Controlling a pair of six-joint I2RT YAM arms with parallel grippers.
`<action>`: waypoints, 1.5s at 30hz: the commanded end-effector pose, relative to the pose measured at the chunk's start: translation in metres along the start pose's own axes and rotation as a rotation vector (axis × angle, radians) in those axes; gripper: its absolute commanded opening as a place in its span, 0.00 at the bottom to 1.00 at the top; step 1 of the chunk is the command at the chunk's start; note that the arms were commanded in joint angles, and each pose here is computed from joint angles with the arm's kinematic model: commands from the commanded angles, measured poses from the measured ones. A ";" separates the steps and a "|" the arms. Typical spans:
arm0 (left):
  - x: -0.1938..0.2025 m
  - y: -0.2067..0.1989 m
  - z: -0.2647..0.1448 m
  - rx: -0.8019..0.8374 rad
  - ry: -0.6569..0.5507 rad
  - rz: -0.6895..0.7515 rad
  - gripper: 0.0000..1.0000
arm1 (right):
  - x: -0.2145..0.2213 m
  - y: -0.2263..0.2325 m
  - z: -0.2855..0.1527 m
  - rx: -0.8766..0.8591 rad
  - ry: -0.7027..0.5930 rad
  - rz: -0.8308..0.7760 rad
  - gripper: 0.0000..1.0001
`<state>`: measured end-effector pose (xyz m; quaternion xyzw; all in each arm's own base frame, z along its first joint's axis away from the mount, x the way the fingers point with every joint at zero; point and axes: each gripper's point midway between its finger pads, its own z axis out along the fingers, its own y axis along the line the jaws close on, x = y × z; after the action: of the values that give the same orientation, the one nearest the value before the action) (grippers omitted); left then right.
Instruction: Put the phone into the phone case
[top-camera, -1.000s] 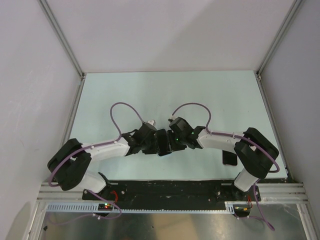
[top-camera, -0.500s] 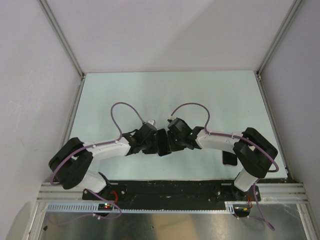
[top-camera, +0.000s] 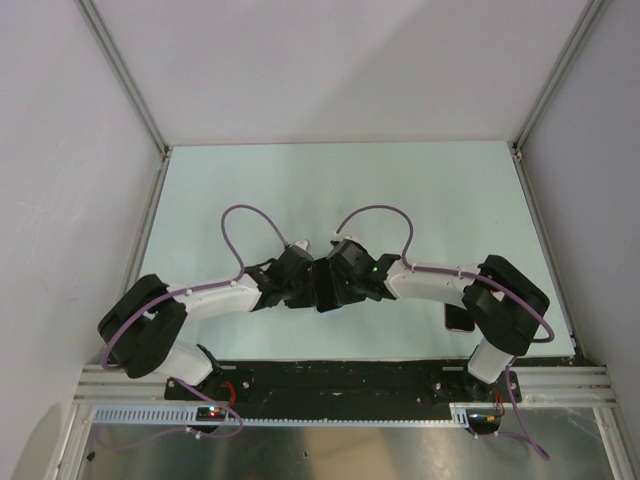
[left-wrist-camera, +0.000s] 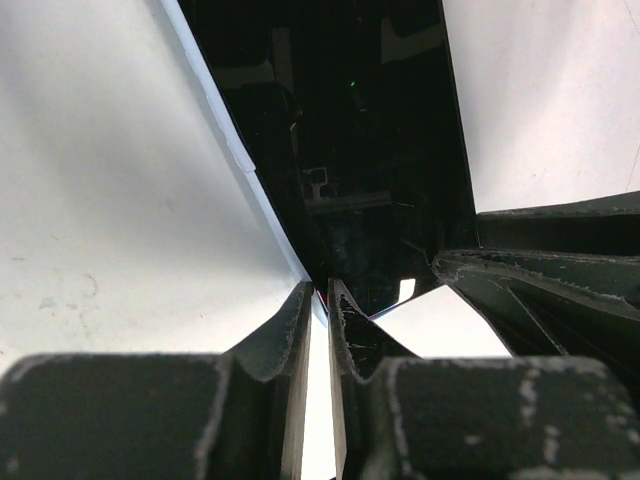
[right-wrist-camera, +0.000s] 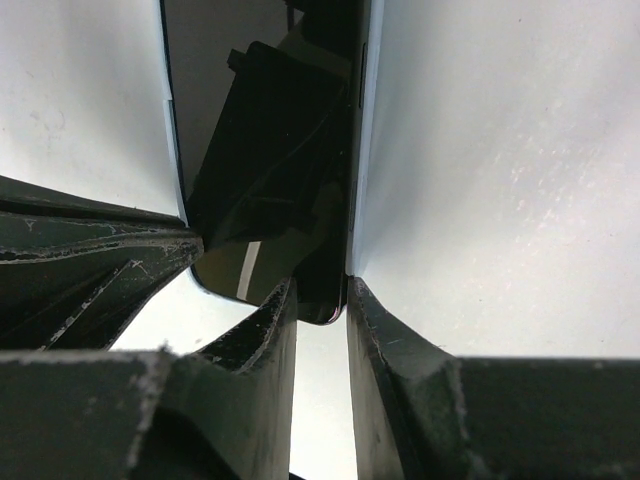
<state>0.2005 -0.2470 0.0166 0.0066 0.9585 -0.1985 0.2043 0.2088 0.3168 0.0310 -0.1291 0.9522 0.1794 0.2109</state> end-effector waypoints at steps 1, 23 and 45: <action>0.011 0.018 0.017 -0.058 0.027 -0.016 0.15 | 0.038 0.028 0.015 -0.061 0.108 -0.006 0.11; -0.003 0.031 0.006 -0.046 -0.023 -0.044 0.28 | -0.005 0.026 -0.013 -0.019 0.014 0.016 0.24; -0.006 0.028 0.006 -0.034 -0.023 -0.045 0.25 | 0.032 0.020 0.012 0.038 0.122 -0.019 0.00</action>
<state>0.2151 -0.2414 0.0199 -0.0193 0.9486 -0.2279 0.2189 0.2079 0.3102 0.0334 -0.1278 0.9625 0.1244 0.2043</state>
